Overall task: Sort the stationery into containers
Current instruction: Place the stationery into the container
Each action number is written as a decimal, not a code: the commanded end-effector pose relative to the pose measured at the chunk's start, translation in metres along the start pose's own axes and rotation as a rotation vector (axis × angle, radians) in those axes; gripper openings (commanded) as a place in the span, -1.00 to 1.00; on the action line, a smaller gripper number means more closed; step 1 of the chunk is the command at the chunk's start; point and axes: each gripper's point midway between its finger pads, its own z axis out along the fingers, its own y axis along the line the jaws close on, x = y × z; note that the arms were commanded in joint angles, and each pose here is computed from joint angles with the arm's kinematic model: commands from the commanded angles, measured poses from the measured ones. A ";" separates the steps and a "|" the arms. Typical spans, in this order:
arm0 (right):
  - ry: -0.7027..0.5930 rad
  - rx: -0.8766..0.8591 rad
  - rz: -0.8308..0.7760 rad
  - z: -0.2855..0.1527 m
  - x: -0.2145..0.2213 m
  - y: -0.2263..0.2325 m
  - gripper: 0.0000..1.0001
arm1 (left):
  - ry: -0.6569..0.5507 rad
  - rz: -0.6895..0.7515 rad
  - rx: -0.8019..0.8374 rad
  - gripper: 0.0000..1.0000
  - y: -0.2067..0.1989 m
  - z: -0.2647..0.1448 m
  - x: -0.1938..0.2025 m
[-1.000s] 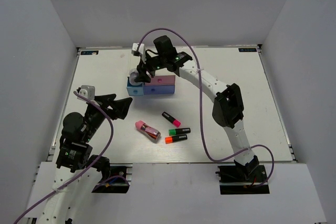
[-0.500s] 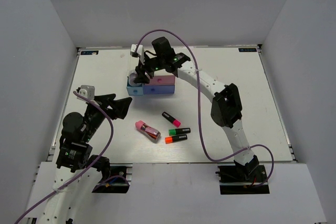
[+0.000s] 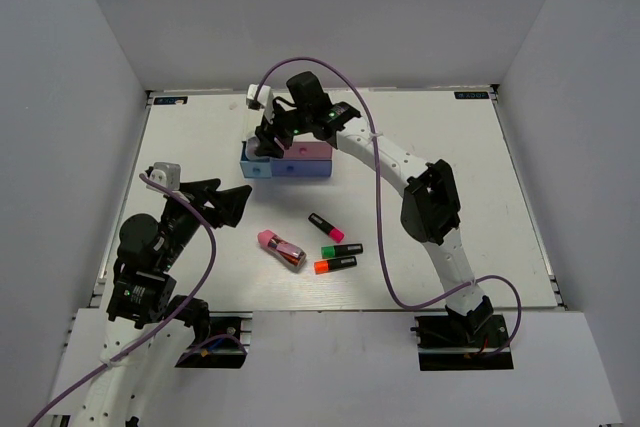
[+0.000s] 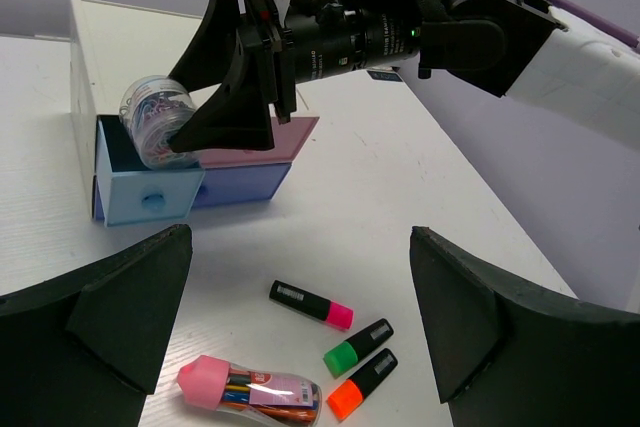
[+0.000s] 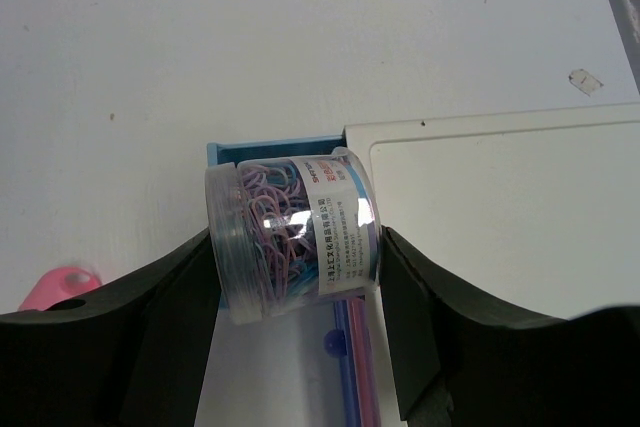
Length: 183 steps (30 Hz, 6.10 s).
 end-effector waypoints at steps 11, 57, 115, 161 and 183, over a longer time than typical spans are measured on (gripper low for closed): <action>-0.030 0.104 -0.047 -0.009 -0.014 -0.023 -0.13 | -0.008 0.009 0.000 0.99 0.001 0.001 -0.002; -0.062 0.081 -0.088 -0.045 -0.033 0.001 0.81 | 0.026 0.000 -0.015 0.99 0.008 0.009 0.007; -0.006 -0.109 -0.488 -0.010 0.000 0.043 0.75 | 0.017 0.001 -0.035 0.99 0.013 0.009 0.004; 0.059 -0.322 -0.493 0.001 0.040 0.090 0.15 | 0.009 0.004 -0.031 0.99 0.012 0.007 0.002; 0.017 -0.155 -0.430 -0.001 0.003 0.068 0.81 | 0.009 0.004 -0.031 0.99 0.012 0.007 0.002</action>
